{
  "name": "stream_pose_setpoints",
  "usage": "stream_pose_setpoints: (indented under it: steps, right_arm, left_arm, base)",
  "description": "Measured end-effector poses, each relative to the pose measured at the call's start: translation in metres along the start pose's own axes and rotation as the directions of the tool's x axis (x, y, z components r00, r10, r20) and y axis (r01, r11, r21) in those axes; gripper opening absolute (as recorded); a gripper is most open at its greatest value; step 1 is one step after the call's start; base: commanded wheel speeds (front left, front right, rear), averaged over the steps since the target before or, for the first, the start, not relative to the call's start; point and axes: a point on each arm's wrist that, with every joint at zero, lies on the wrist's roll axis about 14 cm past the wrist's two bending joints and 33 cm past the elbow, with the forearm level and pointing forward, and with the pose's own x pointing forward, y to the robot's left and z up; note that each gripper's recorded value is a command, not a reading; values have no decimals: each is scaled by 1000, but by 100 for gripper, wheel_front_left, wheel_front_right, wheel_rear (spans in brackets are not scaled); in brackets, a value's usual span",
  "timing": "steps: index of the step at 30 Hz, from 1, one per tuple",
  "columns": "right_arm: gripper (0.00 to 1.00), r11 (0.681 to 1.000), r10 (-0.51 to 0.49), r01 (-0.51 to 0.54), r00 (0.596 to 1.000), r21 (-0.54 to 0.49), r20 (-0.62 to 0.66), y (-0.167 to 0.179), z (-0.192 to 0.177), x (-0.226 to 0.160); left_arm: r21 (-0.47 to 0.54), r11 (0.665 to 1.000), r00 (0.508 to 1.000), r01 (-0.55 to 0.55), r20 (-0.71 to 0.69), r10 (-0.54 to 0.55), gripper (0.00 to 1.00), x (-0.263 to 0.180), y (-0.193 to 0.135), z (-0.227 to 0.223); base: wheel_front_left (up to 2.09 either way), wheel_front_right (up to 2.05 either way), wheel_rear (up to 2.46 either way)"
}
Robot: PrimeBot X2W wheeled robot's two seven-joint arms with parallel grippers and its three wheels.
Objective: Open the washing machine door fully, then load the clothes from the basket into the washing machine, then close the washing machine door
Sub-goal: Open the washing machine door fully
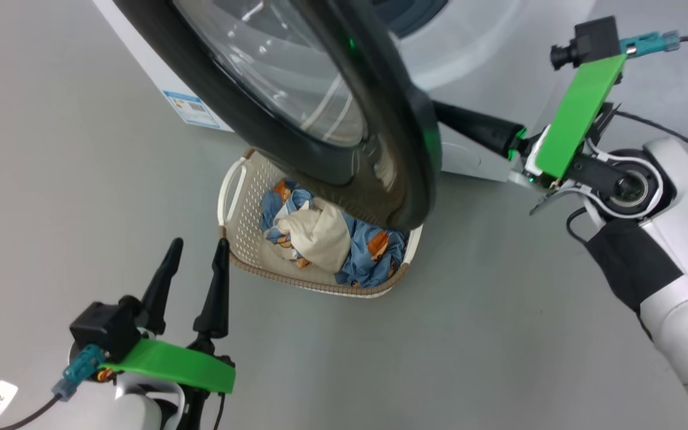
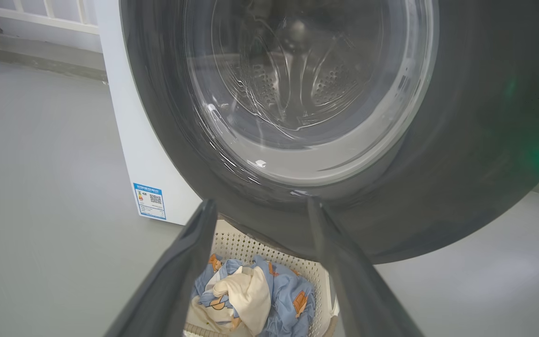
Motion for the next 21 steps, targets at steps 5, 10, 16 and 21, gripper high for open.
stream_pose_setpoints:
  steps: [5,10,16,21]
  right_arm:
    - [0,1000,18,-18,999,-4,-34,12,-17,0]
    - [0,999,45,-46,996,-5,-76,26,-36,4]
    - [0,997,72,-72,991,5,-115,40,-58,7]
    - [0,995,100,-99,981,12,-165,52,-78,13]
  left_arm:
    - [0,1000,1000,-3,11,3,100,-8,0,5]
    - [6,1000,1000,-15,20,15,100,-18,3,9]
    - [7,999,999,-35,31,35,100,-32,7,13]
    - [6,998,998,-56,40,56,100,-42,13,16]
  base:
    - [0,0,0]
    - [0,0,0]
    - [0,0,0]
    - [0,0,0]
